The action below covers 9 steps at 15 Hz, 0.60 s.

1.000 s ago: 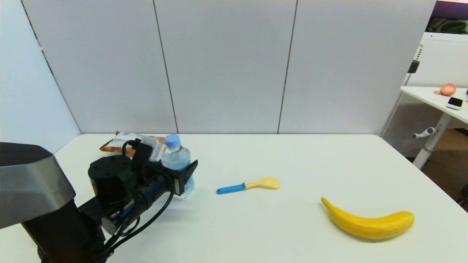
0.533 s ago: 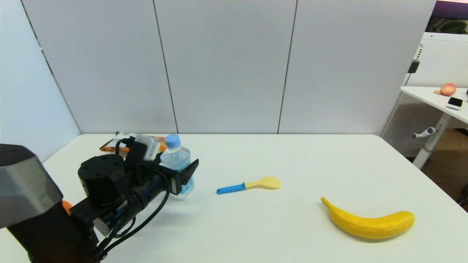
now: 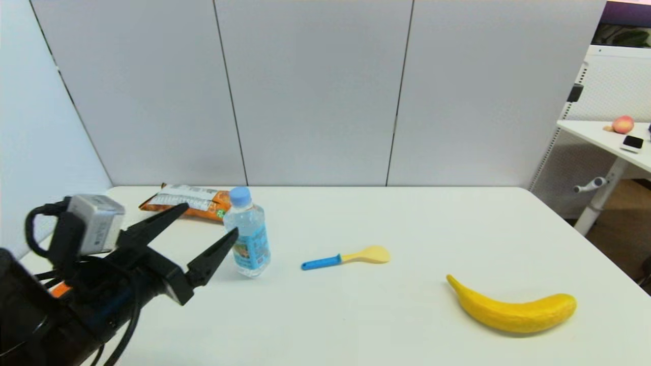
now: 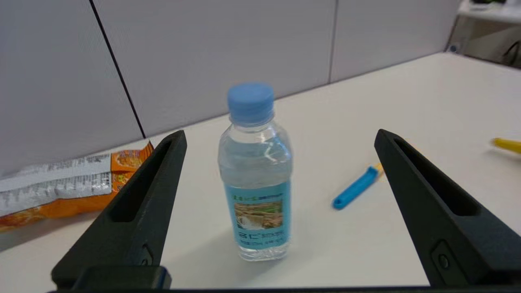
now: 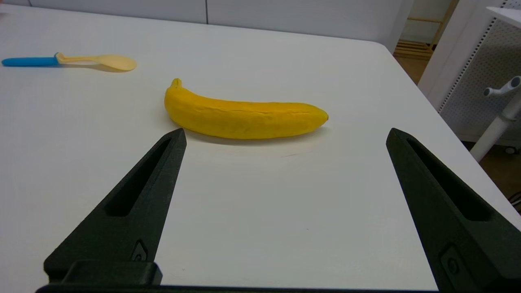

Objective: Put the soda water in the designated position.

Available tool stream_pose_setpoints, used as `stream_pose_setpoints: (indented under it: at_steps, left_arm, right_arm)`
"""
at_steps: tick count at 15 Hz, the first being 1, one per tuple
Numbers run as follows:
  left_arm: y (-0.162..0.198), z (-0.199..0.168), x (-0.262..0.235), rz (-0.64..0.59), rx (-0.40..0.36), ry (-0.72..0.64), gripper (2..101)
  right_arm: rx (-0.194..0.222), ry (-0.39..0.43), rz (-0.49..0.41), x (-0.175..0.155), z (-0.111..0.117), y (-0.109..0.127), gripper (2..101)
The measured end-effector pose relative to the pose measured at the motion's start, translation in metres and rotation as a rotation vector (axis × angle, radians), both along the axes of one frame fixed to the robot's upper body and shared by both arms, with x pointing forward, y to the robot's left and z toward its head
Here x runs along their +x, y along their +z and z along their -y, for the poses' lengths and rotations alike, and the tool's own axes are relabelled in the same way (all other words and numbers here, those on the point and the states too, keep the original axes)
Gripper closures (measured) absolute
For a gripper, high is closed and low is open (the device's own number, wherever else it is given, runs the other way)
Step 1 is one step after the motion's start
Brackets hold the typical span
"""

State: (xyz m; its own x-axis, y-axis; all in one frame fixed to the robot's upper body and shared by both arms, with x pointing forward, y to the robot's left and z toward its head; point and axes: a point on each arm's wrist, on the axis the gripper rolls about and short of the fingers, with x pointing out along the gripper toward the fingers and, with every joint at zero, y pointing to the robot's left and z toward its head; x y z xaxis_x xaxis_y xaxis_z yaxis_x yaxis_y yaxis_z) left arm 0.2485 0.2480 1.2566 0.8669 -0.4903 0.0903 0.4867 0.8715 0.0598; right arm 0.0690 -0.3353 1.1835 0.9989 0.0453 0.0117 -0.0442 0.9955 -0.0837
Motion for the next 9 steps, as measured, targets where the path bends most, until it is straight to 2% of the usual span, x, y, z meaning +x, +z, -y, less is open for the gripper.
stream_pose_setpoints:
  at_steps: [5, 9]
  left_arm:
    - [0.019, -0.032, -0.055, 0.082, -0.06, 0.027, 7.6]
    - [0.018, -0.06, -0.088, 0.074, -0.078, 0.156, 6.7]
  right_arm:
    - [0.0, 0.0, 0.0, 0.0, 0.0, 0.0, 5.0]
    - [0.0, 0.0, 0.0, 0.0, 0.0, 0.0, 5.0]
